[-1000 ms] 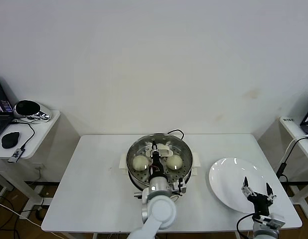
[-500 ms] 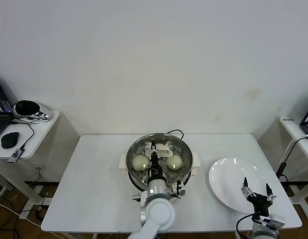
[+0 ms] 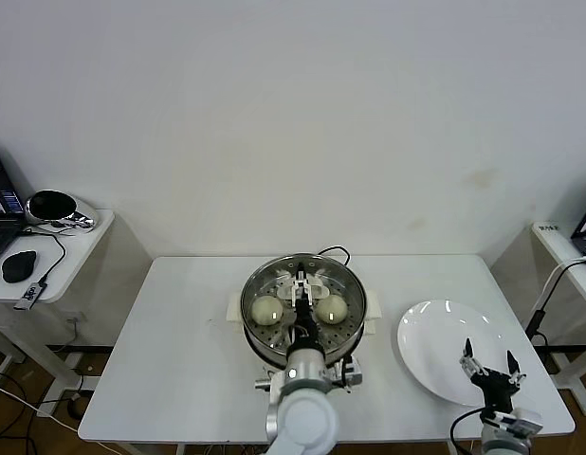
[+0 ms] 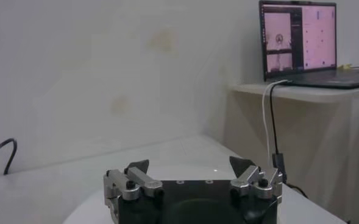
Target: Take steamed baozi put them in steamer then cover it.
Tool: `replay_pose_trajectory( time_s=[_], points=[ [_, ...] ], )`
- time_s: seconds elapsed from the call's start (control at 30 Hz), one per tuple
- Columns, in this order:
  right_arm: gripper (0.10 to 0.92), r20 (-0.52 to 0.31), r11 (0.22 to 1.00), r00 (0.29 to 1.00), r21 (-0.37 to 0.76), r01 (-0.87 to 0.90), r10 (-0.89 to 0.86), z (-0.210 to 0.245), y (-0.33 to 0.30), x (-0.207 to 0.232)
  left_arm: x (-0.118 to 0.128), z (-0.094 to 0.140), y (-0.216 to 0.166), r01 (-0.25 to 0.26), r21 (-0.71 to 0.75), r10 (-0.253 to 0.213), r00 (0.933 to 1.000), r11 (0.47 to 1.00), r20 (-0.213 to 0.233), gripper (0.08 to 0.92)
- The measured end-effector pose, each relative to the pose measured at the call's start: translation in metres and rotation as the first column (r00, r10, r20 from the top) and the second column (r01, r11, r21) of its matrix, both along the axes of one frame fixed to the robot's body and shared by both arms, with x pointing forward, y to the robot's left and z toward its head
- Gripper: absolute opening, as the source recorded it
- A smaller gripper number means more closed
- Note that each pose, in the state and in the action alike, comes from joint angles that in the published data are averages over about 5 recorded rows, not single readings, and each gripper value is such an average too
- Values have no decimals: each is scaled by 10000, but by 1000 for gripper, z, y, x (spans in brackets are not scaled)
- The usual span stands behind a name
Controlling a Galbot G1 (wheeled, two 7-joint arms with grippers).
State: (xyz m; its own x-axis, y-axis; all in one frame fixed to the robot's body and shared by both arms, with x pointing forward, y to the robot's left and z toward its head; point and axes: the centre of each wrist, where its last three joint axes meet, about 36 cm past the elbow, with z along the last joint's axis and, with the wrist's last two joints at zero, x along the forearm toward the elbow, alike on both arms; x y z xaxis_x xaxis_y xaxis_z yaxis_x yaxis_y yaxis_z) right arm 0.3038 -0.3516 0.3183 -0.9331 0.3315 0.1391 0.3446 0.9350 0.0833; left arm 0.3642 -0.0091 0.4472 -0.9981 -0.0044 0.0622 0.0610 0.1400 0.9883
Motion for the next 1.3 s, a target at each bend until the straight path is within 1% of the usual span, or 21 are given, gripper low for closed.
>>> replay_pose_trajectory(
  time_s=[0.07,0.13,0.3,0.4,0.5,0.6,0.7,0.8,0.9,1.0,1.1,1.2,1.3],
  points=[
    [823,-11,10000,10000,-10,-11,11,0,0,0,-4,4,1,99,-93,-99,10000,9999,7,799],
    [823,-32,10000,10000,-36,-36,35,0,0,-1,-8,7,2,178,-180,-177,9998,9997,26,816],
    [823,-54,9998,9998,-108,-192,191,2,1,-3,-19,16,11,279,-411,-275,9996,9988,119,822],
    [823,-44,9991,9993,-161,-385,384,5,2,-5,-26,24,21,359,-746,-341,9991,9966,256,823],
    [823,-22,9971,9975,-267,-709,708,8,4,-6,-31,32,40,544,-1270,-478,9974,9904,544,823],
    [823,23,9920,9930,-461,-1175,1178,13,8,-5,-35,39,66,820,-2030,-660,9942,9757,847,823],
    [823,30,9840,9861,-650,-1657,1663,18,12,-4,-39,44,97,984,-3174,-744,9934,9432,869,823],
    [823,-25,9736,9764,-761,-2154,2158,22,19,-5,-42,44,130,937,-4490,-720,9953,8886,652,823],
    [823,-165,9593,9630,-845,-2694,2690,24,27,-7,-48,37,162,723,-5757,-608,9974,8145,393,823],
    [823,-364,9439,9479,-876,-3184,3164,22,34,-12,-59,25,188,423,-6891,-466,9988,7234,124,823],
    [823,-539,9321,9354,-813,-3530,3496,20,40,-16,-72,9,205,20,-7827,-342,9991,6224,-246,823],
    [823,-729,9247,9270,-758,-3731,3680,16,45,-21,-88,-8,217,-537,-8455,-200,9969,5312,-759,823],
    [823,-992,9207,9211,-704,-3840,3766,14,48,-27,-102,-23,226,-1174,-8824,-91,9906,4557,-1365,823]
  ],
)
